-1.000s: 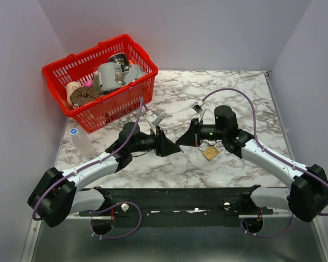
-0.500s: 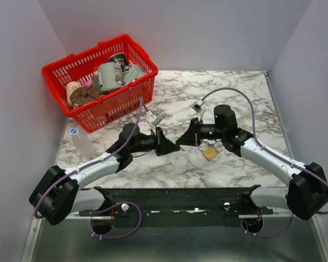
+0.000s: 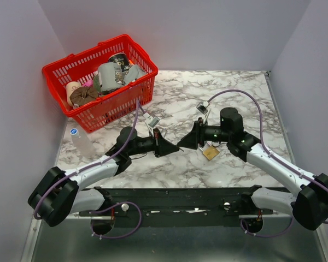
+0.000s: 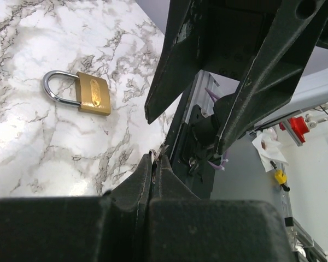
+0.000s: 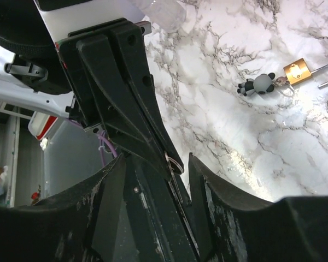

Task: Unlock with the key

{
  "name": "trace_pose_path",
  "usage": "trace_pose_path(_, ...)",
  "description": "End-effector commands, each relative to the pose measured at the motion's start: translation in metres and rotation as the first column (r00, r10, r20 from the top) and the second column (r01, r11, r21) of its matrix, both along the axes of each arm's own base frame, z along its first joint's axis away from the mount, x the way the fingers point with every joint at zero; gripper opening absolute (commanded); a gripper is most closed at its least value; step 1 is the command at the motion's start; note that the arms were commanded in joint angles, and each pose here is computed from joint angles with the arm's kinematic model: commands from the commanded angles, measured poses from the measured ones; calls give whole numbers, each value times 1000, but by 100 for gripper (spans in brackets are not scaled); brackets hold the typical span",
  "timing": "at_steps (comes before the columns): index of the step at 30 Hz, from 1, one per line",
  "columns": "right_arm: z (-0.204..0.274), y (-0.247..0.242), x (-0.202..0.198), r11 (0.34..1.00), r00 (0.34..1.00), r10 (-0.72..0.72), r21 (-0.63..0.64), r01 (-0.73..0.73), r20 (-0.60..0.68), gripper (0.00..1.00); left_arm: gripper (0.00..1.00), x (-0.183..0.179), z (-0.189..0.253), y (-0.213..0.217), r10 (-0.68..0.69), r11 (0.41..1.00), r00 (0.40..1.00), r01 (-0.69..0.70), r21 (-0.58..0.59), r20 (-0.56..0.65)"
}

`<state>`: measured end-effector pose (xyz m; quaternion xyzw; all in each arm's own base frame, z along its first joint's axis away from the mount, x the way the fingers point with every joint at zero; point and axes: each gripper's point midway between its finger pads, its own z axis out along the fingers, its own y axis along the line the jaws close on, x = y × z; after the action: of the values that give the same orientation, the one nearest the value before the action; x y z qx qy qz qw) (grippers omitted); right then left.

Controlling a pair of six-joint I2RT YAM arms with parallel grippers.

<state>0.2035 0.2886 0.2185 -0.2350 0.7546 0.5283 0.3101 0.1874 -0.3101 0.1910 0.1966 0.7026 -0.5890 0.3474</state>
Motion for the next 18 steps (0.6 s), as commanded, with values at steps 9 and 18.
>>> trace_pose_path(9, -20, -6, -4, 999, 1000, -2, -48, 1, -21, 46, 0, 11, 27, 6, 94, 994, 991, -89, -55, 95)
trace_pose_path(18, -21, -5, -6, 999, 1000, 20, -44, -21, -21, 29, 0, 12, 27, 5, 91, 995, 991, -86, -46, 97)
